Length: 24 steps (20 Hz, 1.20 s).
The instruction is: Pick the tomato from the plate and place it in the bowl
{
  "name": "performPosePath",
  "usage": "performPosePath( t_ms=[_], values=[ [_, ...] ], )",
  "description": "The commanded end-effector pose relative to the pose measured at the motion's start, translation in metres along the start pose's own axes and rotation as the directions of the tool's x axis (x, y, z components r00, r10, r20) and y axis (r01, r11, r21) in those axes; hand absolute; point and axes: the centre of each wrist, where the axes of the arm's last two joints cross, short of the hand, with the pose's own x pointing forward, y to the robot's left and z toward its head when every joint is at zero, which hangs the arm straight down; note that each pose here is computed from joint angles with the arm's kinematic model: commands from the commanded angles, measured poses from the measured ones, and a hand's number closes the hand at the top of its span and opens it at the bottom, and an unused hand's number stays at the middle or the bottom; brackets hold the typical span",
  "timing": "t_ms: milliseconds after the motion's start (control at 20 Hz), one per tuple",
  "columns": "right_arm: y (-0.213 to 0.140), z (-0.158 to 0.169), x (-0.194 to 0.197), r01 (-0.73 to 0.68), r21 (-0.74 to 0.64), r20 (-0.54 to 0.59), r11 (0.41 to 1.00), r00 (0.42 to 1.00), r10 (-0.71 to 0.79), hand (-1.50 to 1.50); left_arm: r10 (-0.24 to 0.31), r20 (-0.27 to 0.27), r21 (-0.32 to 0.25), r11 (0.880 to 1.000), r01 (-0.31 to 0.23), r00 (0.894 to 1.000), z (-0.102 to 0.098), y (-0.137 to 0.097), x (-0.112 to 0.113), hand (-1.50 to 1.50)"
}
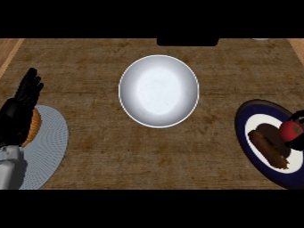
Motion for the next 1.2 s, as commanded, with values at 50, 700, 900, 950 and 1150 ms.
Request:
performPosePath(
  t_ms=[50, 700, 900, 950, 1150],
  values=[
    [0.026, -0.007, -0.012, 0.014, 0.027, 0.049, 1.0, 0.999, -0.015, 1.5, 0.016, -0.01, -0.002, 1.0, -0.016, 1.0, -0.001, 0.016, 0.0, 0.0],
    [0.096, 0.066, 0.275, 0.005, -0.144, 0.307, 0.99, 0.951, 0.04, 1.5, 0.003, 0.054, -0.127, 0.992, 0.004, 0.999, -0.009, -0.024, 0.013, 0.0],
    [0.086, 0.109, 0.336, 0.003, -0.284, 0.263, 0.959, 0.962, 0.075, 1.5, 0.018, 0.055, -0.164, 0.986, -0.008, 0.998, -0.015, -0.04, 0.017, 0.0],
    [0.078, 0.12, 0.35, 0.005, -0.328, 0.252, 0.945, 0.964, 0.082, 1.5, 0.027, 0.056, -0.181, 0.983, -0.016, 0.998, -0.014, -0.048, 0.016, 0.0],
    [0.05, 0.172, 0.396, 0.039, -0.533, 0.204, 0.845, 0.975, 0.083, 1.5, 0.013, 0.044, -0.168, 0.986, -0.006, 0.999, -0.02, -0.049, 0.016, 0.0]
  ],
)
